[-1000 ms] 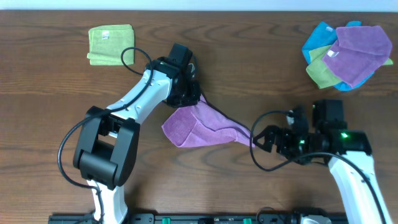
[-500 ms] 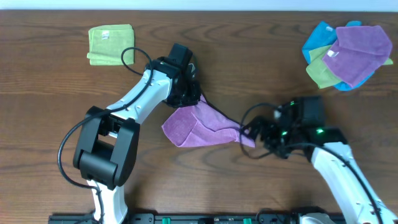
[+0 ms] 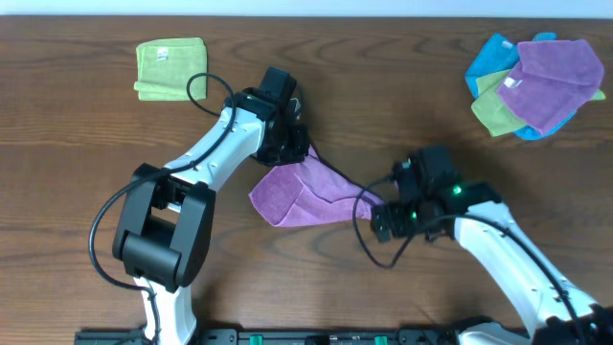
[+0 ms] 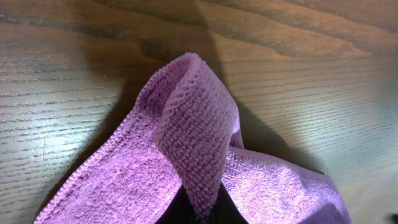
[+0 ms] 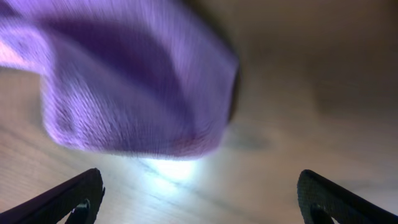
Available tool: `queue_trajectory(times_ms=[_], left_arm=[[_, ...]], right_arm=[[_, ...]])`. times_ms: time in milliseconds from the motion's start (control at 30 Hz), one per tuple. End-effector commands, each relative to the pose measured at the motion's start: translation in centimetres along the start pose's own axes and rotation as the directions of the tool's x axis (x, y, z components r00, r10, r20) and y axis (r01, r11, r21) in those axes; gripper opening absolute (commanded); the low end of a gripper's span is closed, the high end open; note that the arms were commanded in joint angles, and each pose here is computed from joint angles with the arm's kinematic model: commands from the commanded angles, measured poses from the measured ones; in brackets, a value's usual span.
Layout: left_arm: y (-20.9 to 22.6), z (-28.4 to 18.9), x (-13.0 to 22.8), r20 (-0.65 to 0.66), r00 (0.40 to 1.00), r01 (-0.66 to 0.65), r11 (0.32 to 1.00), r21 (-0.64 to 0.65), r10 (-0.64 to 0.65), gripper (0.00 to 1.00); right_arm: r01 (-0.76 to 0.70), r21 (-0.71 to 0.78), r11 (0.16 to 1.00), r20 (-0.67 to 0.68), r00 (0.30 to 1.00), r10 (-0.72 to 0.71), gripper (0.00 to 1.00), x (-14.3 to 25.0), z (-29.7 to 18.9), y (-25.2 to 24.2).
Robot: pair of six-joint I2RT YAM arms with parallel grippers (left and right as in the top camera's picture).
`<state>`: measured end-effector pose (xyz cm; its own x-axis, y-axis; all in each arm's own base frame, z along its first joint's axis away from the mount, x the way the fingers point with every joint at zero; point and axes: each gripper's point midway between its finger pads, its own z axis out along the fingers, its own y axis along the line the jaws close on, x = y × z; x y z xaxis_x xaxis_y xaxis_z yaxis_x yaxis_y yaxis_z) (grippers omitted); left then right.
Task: Fold the cloth
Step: 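Reach the right gripper to the cloth's right corner and grasp it, then lift the cloth with both grippers and stretch it between them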
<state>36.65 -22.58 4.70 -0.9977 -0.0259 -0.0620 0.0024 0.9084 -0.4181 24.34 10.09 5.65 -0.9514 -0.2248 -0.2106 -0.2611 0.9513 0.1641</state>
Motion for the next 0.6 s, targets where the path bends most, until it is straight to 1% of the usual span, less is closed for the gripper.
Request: queue_trajectory(times_ms=[0, 100, 200, 267, 333, 400, 567], left_arm=[[-0.7, -0.7, -0.3, 0.016, 1.0, -0.003, 1.0, 0.013, 0.003, 0.07], [-0.7, -0.7, -0.3, 0.016, 1.0, -0.003, 1.0, 0.013, 0.003, 0.06], [-0.6, -0.7, -0.3, 0.018, 1.0, -0.003, 1.0, 0.009, 0.003, 0.06], [-0.6, -0.7, -0.4, 0.019, 1.0, -0.003, 1.0, 0.007, 0.003, 0.06], [-0.6, -0.7, -0.4, 0.02, 1.0, -0.004, 1.0, 0.007, 0.004, 0.06], [-0.6, -0.7, -0.4, 0.02, 1.0, -0.004, 1.0, 0.007, 0.004, 0.06], [-0.6, -0.7, -0.4, 0.02, 1.0, -0.004, 1.0, 0.007, 0.004, 0.06]], right_arm=[[0.136, 0.109, 0.985, 0.079, 0.986, -0.145, 0.98, -3.3, -2.2, -0.5], [0.188, 0.099, 0.977, 0.086, 0.977, -0.196, 0.97, -3.7, -2.5, 0.7], [0.247, 0.08, 0.966, 0.018, 0.968, -0.249, 0.95, -1.9, -2.2, 2.1], [0.286, 0.082, 0.955, 0.013, 0.958, -0.288, 0.95, -1.7, -2.0, 3.1], [0.315, 0.145, 0.938, 0.014, 0.947, -0.321, 0.95, -2.0, -2.0, 2.9], [0.337, 0.166, 0.927, 0.008, 0.939, -0.343, 0.95, -2.1, -1.7, 3.1], [0.359, 0.177, 0.916, -0.102, 0.933, -0.346, 0.94, -1.2, 1.1, 2.7]])
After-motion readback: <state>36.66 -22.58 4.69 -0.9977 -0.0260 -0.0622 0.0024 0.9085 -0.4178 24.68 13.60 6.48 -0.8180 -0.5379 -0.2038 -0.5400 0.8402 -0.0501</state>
